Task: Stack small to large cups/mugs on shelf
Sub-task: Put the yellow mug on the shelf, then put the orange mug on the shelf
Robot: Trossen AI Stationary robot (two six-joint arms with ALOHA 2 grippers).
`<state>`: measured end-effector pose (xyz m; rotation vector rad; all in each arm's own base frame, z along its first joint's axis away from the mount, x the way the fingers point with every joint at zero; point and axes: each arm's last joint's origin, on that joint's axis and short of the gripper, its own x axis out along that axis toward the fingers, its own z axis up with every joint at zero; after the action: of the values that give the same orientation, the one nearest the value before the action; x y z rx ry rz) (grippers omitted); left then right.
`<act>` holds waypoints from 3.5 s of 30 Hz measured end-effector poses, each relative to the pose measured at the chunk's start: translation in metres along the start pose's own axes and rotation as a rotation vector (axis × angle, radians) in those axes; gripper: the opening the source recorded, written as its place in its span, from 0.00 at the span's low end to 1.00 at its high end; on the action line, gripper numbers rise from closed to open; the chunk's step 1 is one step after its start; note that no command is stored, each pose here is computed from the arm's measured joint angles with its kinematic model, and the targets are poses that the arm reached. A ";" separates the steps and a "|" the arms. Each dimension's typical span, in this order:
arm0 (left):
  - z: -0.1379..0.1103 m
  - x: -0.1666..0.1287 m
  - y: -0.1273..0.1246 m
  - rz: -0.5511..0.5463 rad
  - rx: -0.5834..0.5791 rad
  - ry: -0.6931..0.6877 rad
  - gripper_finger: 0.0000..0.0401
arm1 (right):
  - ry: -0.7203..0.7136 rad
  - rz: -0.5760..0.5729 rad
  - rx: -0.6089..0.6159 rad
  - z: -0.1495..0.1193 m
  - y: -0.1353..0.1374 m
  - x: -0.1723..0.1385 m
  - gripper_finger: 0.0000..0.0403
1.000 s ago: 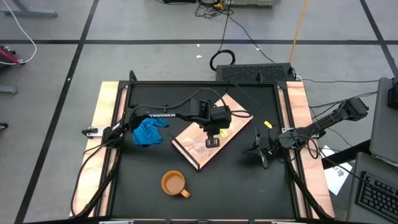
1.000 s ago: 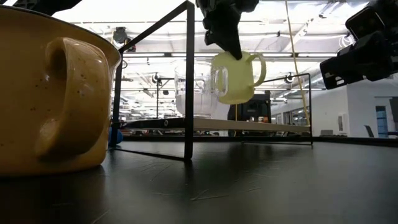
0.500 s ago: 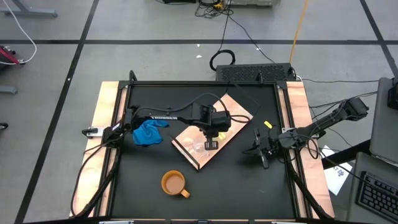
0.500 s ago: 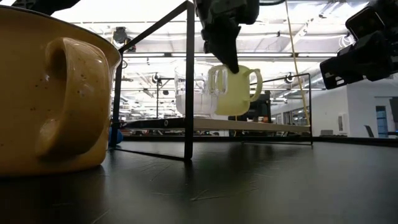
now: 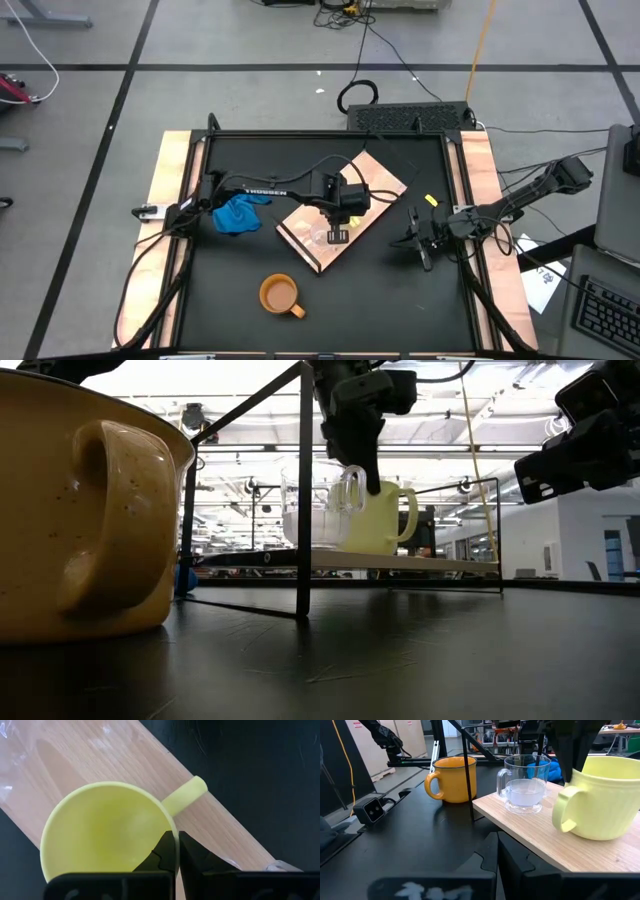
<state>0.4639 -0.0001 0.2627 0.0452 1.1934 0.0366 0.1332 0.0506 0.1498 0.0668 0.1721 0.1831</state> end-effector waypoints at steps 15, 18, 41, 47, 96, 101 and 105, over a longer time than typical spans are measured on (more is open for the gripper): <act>0.000 0.002 -0.002 -0.031 -0.033 0.001 0.10 | 0.000 0.000 0.000 0.000 0.000 0.000 0.00; 0.000 0.002 -0.002 -0.030 -0.033 0.000 0.11 | 0.000 0.000 0.000 0.000 0.000 0.000 0.00; 0.004 -0.008 -0.003 -0.031 -0.023 -0.032 0.12 | 0.001 0.000 0.000 0.000 0.000 0.000 0.00; 0.012 -0.024 -0.009 -0.034 0.000 -0.089 0.12 | 0.001 0.000 0.000 0.000 0.000 0.000 0.00; -0.150 -0.202 -0.088 0.098 0.113 -0.663 0.00 | 0.001 0.002 -0.026 0.000 0.000 0.000 0.00; -0.187 -0.171 -0.083 0.047 0.088 -0.815 0.00 | -0.003 0.002 -0.025 0.000 0.000 0.000 0.00; -0.211 -0.142 -0.080 0.020 0.075 -0.893 0.00 | -0.003 0.002 -0.025 0.000 0.000 0.000 0.00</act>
<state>0.2157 -0.0836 0.3122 0.1247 0.3006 -0.0117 0.1334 0.0509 0.1500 0.0421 0.1664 0.1873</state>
